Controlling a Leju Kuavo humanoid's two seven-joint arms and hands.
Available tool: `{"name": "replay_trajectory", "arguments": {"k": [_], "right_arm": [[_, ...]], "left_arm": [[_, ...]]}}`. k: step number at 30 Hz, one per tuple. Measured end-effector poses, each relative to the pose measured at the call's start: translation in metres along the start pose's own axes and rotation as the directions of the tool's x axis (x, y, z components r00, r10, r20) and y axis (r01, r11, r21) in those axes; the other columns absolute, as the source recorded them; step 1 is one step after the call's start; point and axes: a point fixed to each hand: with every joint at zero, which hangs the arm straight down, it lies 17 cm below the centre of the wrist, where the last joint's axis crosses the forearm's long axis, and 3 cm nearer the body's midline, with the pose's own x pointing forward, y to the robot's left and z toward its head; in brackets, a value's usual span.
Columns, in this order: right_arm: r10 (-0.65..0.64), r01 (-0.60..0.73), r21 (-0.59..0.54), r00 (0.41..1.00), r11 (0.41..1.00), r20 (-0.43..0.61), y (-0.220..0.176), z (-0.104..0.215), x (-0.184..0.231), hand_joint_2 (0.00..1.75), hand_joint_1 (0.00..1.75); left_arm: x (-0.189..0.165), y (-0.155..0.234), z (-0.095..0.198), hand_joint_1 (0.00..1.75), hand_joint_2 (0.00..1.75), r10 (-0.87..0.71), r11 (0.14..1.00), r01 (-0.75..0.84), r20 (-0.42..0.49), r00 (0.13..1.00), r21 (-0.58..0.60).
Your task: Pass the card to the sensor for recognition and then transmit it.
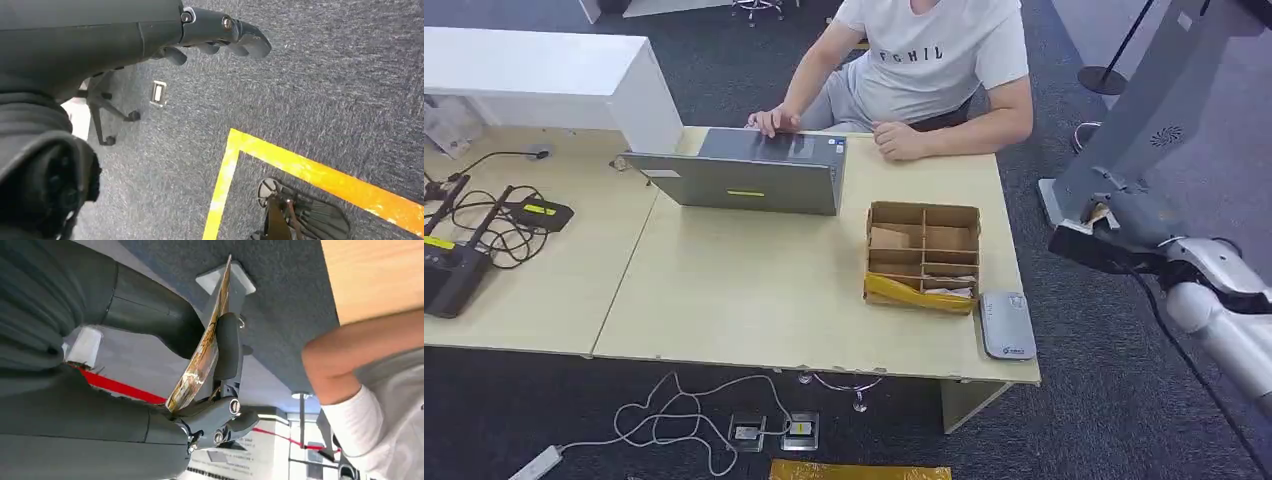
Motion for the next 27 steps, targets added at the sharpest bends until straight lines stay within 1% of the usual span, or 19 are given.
{"name": "replay_trajectory", "arguments": {"k": [5,20,27], "right_arm": [[-0.009,0.009,0.021,1.0,1.0,0.007,0.015,0.005,0.007,1.75,1.75],[-0.022,0.021,0.053,0.999,0.998,0.023,0.039,0.014,0.018,1.75,1.75],[-0.056,0.055,0.09,0.998,0.994,0.009,0.063,0.024,0.027,1.75,1.75]], "left_arm": [[0.0,0.001,0.0,0.0,0.0,0.0,1.0,0.0,0.0,1.0,0.001],[0.001,0.003,-0.001,0.0,0.0,-0.011,1.0,0.011,0.004,1.0,0.002],[0.001,0.005,-0.001,0.0,0.0,-0.016,1.0,0.016,0.003,1.0,0.011]]}}
